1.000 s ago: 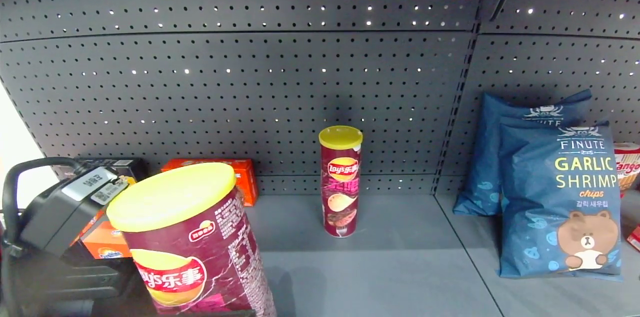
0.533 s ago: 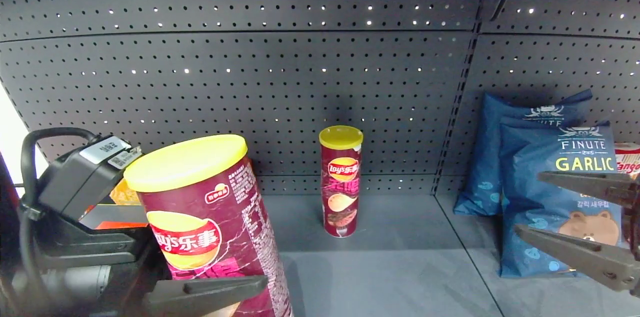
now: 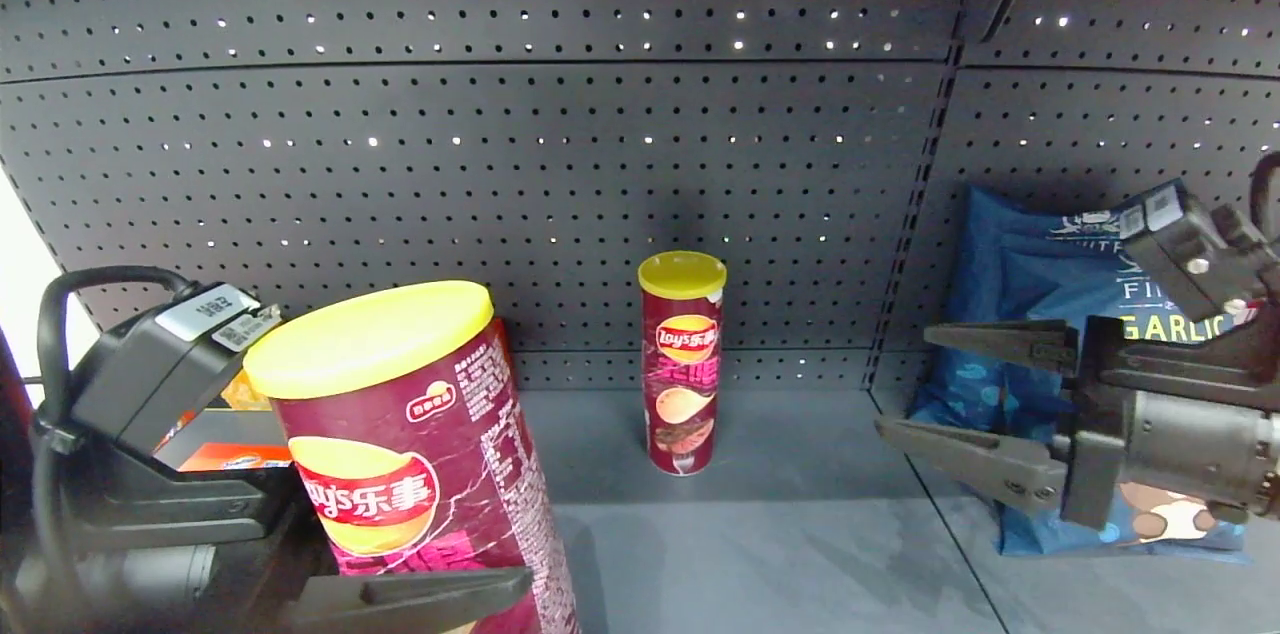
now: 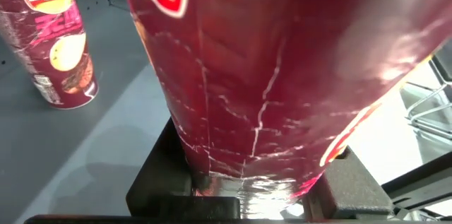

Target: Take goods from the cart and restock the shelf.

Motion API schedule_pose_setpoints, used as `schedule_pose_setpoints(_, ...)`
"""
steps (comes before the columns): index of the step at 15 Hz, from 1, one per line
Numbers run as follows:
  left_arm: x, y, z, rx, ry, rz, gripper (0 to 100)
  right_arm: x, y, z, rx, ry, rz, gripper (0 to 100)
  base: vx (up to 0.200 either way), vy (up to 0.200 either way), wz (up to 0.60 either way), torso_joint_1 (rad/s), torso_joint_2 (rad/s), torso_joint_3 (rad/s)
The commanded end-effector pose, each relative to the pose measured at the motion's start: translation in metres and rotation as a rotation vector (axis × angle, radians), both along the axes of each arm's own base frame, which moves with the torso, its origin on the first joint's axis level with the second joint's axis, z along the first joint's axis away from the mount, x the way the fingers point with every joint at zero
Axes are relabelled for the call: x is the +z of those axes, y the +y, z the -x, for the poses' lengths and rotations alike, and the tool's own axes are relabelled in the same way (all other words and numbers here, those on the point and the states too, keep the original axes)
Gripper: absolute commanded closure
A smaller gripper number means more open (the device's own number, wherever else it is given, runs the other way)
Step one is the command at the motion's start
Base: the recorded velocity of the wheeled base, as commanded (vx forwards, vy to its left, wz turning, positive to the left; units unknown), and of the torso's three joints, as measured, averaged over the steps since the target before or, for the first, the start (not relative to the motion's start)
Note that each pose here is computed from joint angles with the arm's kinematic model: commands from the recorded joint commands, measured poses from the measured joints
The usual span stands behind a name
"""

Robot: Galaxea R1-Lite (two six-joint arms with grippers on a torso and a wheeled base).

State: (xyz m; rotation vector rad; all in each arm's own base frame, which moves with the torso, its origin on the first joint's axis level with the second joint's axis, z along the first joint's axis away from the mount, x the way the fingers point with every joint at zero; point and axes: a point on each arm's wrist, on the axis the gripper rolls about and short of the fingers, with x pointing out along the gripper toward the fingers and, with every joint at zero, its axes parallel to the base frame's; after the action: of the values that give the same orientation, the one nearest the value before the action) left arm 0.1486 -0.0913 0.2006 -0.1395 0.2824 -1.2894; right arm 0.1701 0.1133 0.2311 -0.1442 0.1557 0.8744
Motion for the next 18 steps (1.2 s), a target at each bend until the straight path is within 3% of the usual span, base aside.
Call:
schedule_pose_setpoints(1, 0.0, 0.0, 0.001, 0.0, 0.0, 0.001, 100, -0.021, 0.02, -0.031, 0.002, 0.035, 0.024, 0, 0.0, 0.0, 0.0, 0.0, 0.0, 0.0)
schedule_pose_setpoints(5, -0.012, 0.003, 0.005, 0.005, 0.04, -0.019, 100, -0.032, 0.029, -0.048, 0.059, 0.059, 0.025, 0, 0.0, 0.0, 0.0, 0.0, 0.0, 0.0)
schedule_pose_setpoints(18, -0.012, 0.006, 0.012, 0.0, 0.026, -0.013, 100, -0.053, 0.049, -0.112, 0.301, 0.024, -0.057, 0, 0.0, 0.0, 0.0, 0.0, 0.0, 0.0)
